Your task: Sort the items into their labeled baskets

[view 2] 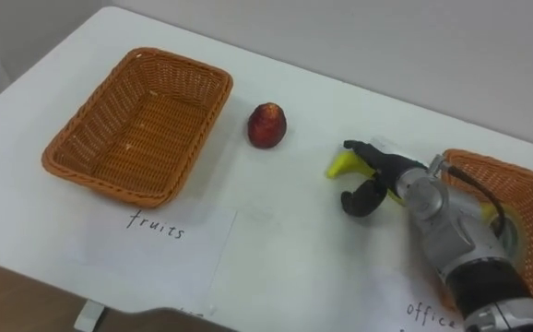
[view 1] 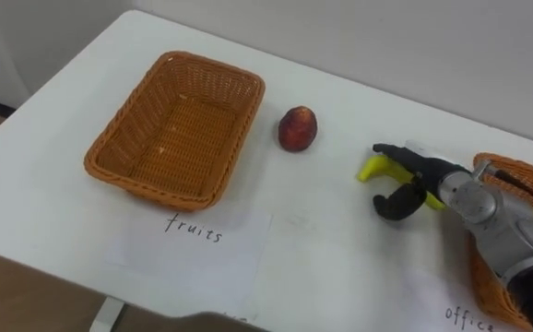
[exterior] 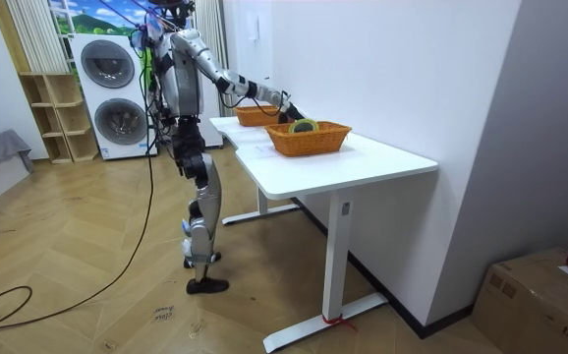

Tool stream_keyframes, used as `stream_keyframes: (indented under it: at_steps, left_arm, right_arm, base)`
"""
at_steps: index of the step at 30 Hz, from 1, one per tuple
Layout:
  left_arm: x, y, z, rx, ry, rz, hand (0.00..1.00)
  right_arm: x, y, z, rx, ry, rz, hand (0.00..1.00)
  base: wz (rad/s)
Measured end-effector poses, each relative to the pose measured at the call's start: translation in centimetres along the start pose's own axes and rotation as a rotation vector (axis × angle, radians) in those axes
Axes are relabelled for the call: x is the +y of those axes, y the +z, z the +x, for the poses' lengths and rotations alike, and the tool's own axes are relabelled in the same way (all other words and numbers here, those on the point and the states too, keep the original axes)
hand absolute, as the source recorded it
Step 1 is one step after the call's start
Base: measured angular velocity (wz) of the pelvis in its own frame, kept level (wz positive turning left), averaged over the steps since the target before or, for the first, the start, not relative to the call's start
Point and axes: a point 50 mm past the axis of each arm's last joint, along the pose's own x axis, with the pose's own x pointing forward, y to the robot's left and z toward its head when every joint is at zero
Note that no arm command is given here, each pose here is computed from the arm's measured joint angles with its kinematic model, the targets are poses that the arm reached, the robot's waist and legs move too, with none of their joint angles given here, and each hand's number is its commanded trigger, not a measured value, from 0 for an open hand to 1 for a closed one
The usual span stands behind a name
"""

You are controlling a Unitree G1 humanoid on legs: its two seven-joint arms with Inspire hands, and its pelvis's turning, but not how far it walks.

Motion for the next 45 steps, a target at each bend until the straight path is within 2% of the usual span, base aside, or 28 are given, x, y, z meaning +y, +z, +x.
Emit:
stream_keyframes:
  at_steps: [4,5,6,7,18,33,41,45]
  left_arm:
    - [0.1,0.4,0.1,-0.009,-0.002,-0.002,0.00]
    - [0.1,0.5,0.1,-0.012,-0.001,-0.003,0.00]
    - [0.1,0.6,0.1,-0.015,-0.001,-0.003,0.00]
    - [0.2,0.9,0.2,-0.020,0.000,-0.005,0.00]
    - [0.4,1.7,0.3,-0.040,0.007,-0.011,0.00]
    - [0.5,1.6,0.3,-0.038,0.008,-0.007,0.00]
    - [0.3,1.6,0.3,-0.044,-0.004,0.008,0.00]
    - [0.4,1.5,0.3,-0.047,-0.004,0.008,0.00]
  right_arm:
    - [-0.1,-0.2,-0.1,0.002,0.007,0.013,0.00]
    - [-0.2,-0.3,-0.1,0.004,0.010,0.021,0.26]
    - [-0.2,-0.4,-0.1,0.005,0.012,0.023,0.26]
    - [-0.2,-0.4,-0.1,0.006,0.014,0.026,1.00]
    - [-1.6,-1.0,-0.3,0.041,-0.044,0.015,1.00]
    - [-1.5,-1.7,-0.3,0.071,-0.016,0.012,1.00]
    - [-1.6,-1.7,-0.4,0.062,-0.012,0.030,1.00]
    - [-2.1,-0.4,-0.6,0.024,-0.016,-0.028,1.00]
  base:
    - [0.03]
    - [0.00]
    - [0.00]
    - [0.00]
    - [0.00]
    - [0.02]
    - [-0.01]
    - [-0.08]
